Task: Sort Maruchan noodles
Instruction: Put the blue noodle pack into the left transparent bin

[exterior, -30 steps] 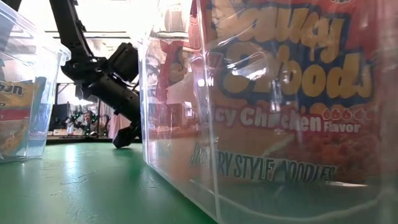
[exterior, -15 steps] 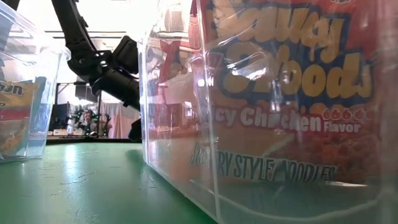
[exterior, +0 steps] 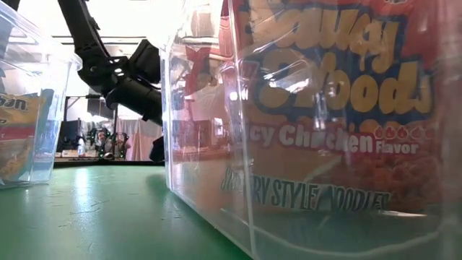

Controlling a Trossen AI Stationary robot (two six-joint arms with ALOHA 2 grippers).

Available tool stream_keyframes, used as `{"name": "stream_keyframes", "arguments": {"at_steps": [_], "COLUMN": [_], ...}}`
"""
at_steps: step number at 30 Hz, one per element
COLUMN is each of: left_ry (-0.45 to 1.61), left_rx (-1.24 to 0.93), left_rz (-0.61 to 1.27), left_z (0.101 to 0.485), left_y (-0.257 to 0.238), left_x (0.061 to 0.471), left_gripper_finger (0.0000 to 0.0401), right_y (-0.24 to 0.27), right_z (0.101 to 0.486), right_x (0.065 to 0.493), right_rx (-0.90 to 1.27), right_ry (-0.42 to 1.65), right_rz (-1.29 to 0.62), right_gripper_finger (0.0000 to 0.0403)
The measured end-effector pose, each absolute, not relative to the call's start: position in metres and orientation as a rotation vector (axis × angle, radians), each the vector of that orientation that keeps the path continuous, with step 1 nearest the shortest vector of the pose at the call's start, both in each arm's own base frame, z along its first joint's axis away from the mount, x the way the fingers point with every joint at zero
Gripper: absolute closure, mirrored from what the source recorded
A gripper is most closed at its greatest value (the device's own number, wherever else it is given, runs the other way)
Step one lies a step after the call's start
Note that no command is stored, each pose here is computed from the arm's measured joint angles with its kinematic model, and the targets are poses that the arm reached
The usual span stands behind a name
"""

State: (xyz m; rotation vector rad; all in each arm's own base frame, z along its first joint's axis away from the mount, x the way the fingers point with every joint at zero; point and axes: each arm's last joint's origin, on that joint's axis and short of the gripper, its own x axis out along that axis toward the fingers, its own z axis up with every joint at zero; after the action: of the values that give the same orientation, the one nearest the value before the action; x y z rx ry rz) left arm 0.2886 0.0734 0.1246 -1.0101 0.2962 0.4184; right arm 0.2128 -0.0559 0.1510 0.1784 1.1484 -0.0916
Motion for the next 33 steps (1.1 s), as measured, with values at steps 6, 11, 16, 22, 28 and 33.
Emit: {"name": "stream_keyframes", "arguments": {"at_steps": [6,11,16,22,28,33], "left_ry": [0.293,0.292,0.297,0.304,0.418,0.418], "left_rx": [-1.027,-1.084,-1.14,-1.239,-1.31,-1.298], "left_rz": [0.397,0.353,0.31,0.357,0.498,0.513], "left_z": [0.132,0.136,0.14,0.138,0.125,0.125], "left_y": [0.068,0.066,0.065,0.068,0.068,0.068], "left_x": [0.269,0.264,0.268,0.266,0.26,0.26], "left_gripper_finger": [0.0309,0.024,0.0204,0.0201,0.0201,0.0201], "right_y": [-0.056,-0.056,-0.056,-0.056,-0.056,-0.056], "right_z": [0.151,0.151,0.151,0.151,0.151,0.151], "right_x": [0.213,0.213,0.213,0.213,0.213,0.213], "right_rx": [0.179,0.18,0.179,0.179,0.18,0.178], "right_ry": [1.149,1.149,1.149,1.149,1.149,1.148], "right_rz": [-0.092,-0.092,-0.092,-0.092,-0.093,-0.092], "right_gripper_finger": [0.0294,0.0294,0.0294,0.0294,0.0294,0.0294]}}
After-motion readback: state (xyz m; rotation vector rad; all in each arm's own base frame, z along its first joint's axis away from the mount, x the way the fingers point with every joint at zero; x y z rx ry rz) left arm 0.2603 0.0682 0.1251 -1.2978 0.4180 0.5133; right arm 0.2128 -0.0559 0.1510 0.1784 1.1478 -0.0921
